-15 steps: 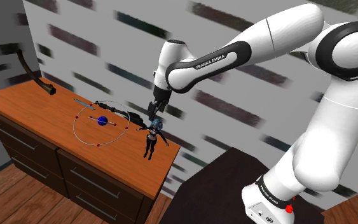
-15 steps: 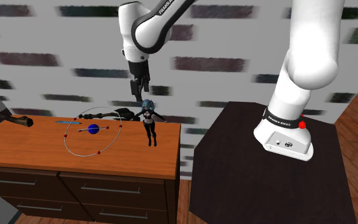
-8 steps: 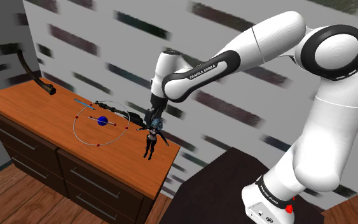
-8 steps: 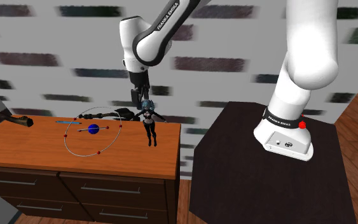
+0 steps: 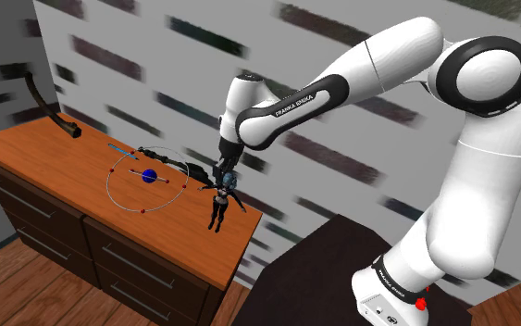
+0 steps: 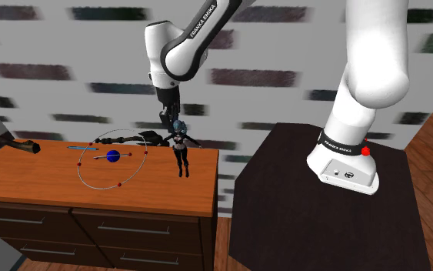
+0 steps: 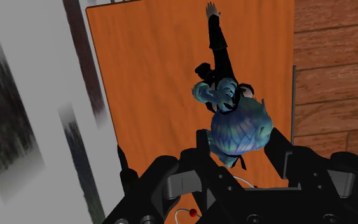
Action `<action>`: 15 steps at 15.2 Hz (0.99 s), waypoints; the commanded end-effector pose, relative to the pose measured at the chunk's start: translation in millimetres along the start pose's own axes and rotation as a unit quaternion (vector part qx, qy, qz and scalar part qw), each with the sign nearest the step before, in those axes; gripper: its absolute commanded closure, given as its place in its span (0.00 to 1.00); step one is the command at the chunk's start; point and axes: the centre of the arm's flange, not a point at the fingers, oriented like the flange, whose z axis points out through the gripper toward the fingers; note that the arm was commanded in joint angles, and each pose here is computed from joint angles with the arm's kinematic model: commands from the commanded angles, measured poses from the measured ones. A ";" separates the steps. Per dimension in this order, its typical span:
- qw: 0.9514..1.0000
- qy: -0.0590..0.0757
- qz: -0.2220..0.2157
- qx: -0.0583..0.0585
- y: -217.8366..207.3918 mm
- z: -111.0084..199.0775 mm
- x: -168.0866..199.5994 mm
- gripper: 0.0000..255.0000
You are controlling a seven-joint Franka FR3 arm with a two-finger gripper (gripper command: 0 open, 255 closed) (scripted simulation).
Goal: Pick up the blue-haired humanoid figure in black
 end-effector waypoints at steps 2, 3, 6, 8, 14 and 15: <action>1.000 -0.001 0.000 0.000 -0.2 0.5 -0.2 1.00; 1.000 -0.001 0.000 0.000 0.0 0.9 -0.3 1.00; 1.000 -0.001 0.000 0.000 -0.5 -14.9 -0.4 1.00; 1.000 -0.001 0.000 0.000 -0.8 -25.5 -0.4 1.00; 1.000 -0.001 0.000 0.000 -1.8 -57.1 -0.5 1.00; 1.000 -0.001 0.000 0.000 -1.9 -62.4 -0.5 1.00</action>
